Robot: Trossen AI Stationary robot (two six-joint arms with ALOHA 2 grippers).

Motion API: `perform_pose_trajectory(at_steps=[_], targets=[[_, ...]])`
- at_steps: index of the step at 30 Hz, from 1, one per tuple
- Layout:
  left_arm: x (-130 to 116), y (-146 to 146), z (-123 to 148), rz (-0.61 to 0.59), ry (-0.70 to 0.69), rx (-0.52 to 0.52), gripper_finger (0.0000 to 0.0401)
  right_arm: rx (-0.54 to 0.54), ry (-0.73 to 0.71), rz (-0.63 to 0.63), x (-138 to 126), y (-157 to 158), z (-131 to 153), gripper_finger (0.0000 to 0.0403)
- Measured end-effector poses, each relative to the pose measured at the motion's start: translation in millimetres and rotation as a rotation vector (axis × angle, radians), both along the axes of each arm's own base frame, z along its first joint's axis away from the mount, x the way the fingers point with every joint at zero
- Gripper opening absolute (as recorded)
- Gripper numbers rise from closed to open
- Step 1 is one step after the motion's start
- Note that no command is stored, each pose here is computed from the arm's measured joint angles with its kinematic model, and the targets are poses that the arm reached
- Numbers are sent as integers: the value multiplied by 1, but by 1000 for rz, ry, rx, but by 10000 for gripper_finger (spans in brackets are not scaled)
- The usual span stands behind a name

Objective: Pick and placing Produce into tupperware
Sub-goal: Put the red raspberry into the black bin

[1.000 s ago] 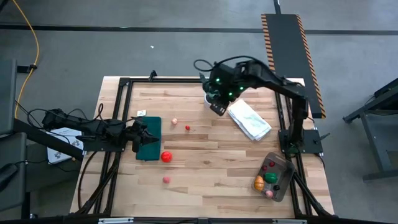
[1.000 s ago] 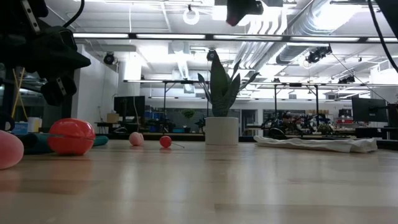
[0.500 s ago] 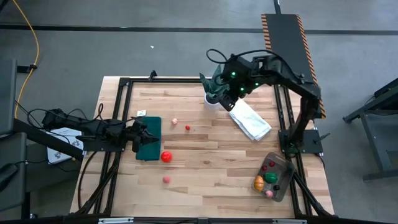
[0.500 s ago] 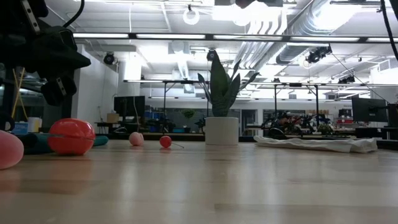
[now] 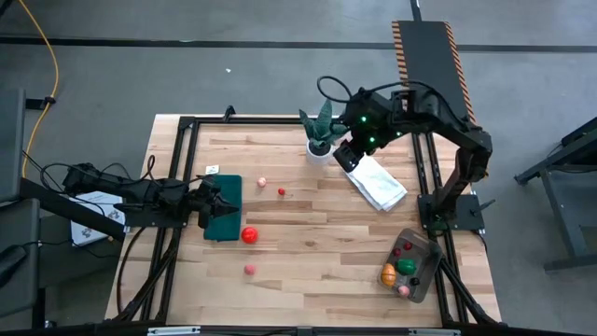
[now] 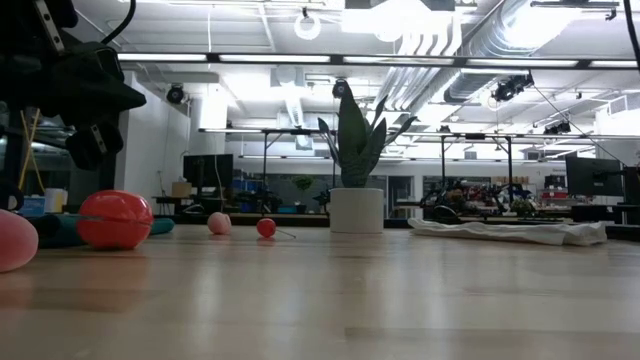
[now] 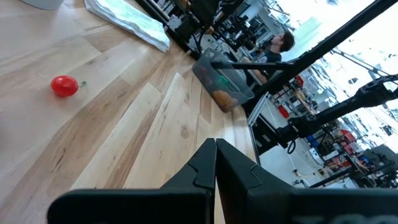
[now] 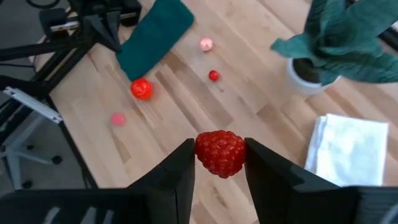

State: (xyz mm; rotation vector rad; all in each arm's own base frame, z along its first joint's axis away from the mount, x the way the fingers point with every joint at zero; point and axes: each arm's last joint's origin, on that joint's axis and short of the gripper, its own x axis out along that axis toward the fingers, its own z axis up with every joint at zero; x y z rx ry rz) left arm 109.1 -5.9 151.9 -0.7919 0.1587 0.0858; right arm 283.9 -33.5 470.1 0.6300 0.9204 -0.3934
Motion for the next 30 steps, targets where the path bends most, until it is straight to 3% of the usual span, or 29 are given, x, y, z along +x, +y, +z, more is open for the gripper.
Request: perform_pose_trajectory(at_steps=[12,17,30], targets=[[0,0,0,-9,1,-1,1,92,-2,-27,2,34,0,113],[0,0,0,-9,1,-1,1,131,65,-59,3,51,-15,113],[0,-1,-1,-50,10,24,1,249,330,-251,-46,103,-73,113]])
